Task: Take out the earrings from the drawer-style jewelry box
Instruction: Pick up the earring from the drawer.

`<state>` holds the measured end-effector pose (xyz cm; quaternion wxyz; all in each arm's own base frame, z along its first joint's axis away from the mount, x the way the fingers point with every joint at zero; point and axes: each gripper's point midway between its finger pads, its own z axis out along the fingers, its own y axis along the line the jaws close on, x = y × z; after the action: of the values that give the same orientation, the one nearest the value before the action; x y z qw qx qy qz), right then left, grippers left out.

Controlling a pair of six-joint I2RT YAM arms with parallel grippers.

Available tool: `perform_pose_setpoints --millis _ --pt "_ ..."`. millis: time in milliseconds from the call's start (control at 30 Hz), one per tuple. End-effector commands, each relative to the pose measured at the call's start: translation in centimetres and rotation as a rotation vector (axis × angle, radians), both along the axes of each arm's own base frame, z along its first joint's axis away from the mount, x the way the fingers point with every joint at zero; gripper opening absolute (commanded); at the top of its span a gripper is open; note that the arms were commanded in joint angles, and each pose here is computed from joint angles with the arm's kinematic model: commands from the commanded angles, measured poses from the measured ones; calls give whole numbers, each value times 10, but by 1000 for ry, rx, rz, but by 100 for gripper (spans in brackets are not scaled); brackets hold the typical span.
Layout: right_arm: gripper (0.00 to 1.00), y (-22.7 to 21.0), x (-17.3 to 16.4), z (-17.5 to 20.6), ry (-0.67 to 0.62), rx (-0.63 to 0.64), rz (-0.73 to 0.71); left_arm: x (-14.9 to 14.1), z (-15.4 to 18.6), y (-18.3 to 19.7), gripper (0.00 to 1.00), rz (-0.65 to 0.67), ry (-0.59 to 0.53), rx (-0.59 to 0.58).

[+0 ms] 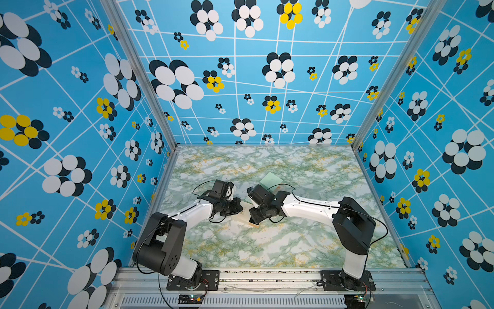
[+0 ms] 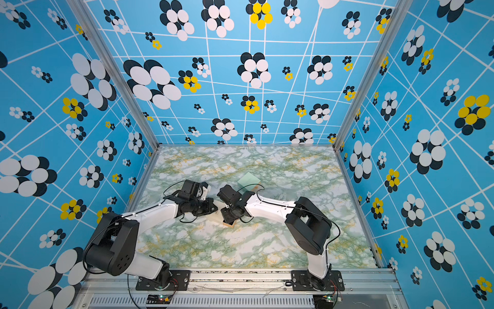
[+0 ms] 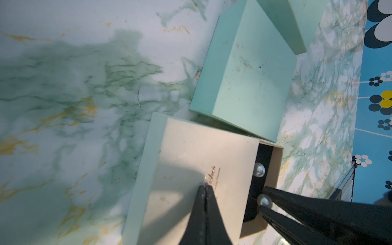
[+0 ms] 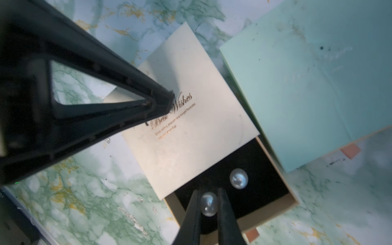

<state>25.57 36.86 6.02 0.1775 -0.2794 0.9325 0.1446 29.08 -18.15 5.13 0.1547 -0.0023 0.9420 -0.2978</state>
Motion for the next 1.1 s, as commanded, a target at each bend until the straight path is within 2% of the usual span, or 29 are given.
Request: perform_pose_setpoints --millis 0,333,500,800,1067 --pt "2 -6 -4 9 -20 -7 -10 -42 -49 25 0 12 194 146" --pt "0 -24 2 37 -127 29 -69 -42 -49 24 0 11 196 143" --pt "0 -40 -1 43 -140 30 -104 -42 -48 24 0 11 192 142" --pt "0 -61 -14 18 -28 78 -170 -41 -45 23 0 5 188 143" --pt "0 -62 -14 0 64 191 -228 -41 -43 22 0 3 184 141"
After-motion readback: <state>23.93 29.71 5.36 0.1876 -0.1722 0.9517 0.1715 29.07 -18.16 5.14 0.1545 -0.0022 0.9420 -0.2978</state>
